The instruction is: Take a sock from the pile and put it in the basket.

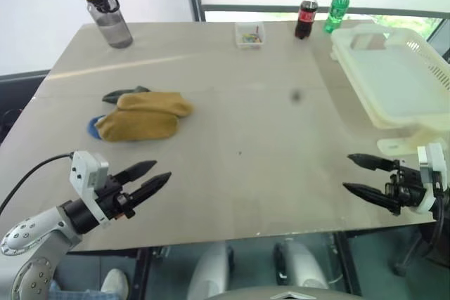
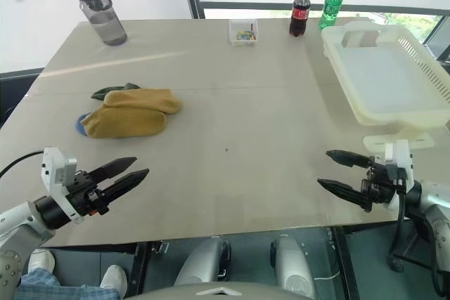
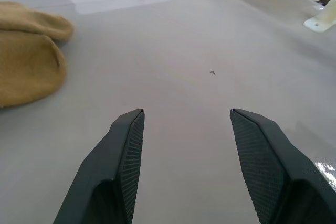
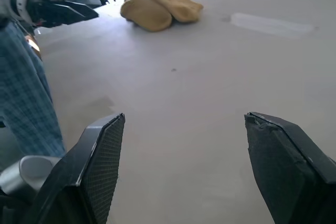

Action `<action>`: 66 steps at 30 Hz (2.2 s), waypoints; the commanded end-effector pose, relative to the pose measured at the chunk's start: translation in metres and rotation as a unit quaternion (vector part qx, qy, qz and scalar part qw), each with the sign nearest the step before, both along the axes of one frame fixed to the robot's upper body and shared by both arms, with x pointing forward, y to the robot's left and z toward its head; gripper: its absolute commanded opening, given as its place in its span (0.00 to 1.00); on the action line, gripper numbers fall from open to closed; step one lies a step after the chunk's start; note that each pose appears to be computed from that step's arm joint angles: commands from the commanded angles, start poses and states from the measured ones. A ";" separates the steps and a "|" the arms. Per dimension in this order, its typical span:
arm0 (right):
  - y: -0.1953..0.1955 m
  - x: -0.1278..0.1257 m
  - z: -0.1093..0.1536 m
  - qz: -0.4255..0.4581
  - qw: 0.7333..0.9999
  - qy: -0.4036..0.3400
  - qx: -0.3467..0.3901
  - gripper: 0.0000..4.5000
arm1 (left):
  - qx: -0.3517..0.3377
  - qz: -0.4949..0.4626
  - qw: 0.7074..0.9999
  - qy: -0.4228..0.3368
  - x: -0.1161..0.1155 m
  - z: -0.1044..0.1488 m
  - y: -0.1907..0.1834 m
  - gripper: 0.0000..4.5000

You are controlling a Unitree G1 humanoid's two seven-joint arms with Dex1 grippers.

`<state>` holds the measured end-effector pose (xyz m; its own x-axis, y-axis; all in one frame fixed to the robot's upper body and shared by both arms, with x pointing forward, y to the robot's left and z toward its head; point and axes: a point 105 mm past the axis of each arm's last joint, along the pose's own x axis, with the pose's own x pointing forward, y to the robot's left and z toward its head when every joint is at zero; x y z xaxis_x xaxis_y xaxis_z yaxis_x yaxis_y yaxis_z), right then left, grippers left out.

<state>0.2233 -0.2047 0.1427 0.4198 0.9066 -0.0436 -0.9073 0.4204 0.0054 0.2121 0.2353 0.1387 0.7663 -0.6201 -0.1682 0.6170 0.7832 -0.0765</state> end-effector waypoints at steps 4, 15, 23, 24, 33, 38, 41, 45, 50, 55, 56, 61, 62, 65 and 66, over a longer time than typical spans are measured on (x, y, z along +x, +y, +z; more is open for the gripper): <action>0.003 -0.001 0.015 0.013 1.000 -0.020 -0.012 0.83 | 0.013 0.008 0.999 -0.029 0.012 0.009 0.000 0.61; 0.012 0.005 0.019 0.016 1.000 -0.022 -0.012 0.83 | 0.056 0.112 0.990 -0.061 0.075 0.002 -0.015 0.61; 0.015 0.009 0.022 0.011 0.999 -0.034 -0.013 0.83 | 0.111 0.203 0.967 -0.102 0.145 0.002 -0.047 0.61; 0.015 0.009 0.022 0.010 0.999 -0.035 -0.013 0.83 | 0.119 0.212 0.963 -0.117 0.153 0.006 -0.050 0.61; 0.015 0.008 0.021 -0.005 0.999 -0.041 -0.012 0.83 | 0.160 0.283 0.935 -0.141 0.190 0.015 -0.038 0.61; 0.015 0.008 0.020 -0.009 0.999 -0.043 -0.010 0.83 | 0.215 0.280 0.929 -0.112 0.193 -0.006 -0.033 0.61; 0.015 0.009 0.020 -0.010 0.999 -0.043 -0.010 0.83 | 0.236 0.269 0.929 -0.099 0.193 -0.017 -0.034 0.61; 0.016 0.010 0.020 -0.009 0.999 -0.044 -0.009 0.83 | 0.245 0.265 0.929 -0.089 0.194 -0.023 -0.034 0.61; 0.016 0.010 0.020 -0.008 0.999 -0.045 -0.010 0.85 | 0.245 0.263 0.929 -0.087 0.196 -0.023 -0.034 0.49; 0.017 0.011 0.019 -0.007 0.999 -0.045 -0.009 0.85 | 0.251 0.262 0.926 -0.103 0.195 -0.020 -0.034 0.15; 0.017 0.011 0.019 -0.007 0.999 -0.046 -0.009 0.85 | 0.252 0.261 0.926 -0.106 0.195 -0.019 -0.035 0.08; 0.018 0.012 0.018 -0.008 0.999 -0.047 -0.008 0.85 | 0.241 0.253 0.927 -0.133 0.195 -0.006 -0.042 0.01; 0.018 0.012 0.018 -0.008 0.999 -0.047 -0.008 0.85 | 0.238 0.251 0.928 -0.137 0.195 -0.003 -0.044 0.01; 0.018 0.012 0.018 -0.010 0.999 -0.047 -0.008 0.85 | 0.219 0.242 0.936 -0.135 0.194 0.009 -0.054 0.01; 0.017 0.011 0.018 -0.011 0.999 -0.047 -0.008 0.85 | 0.212 0.240 0.937 -0.137 0.193 0.014 -0.057 0.01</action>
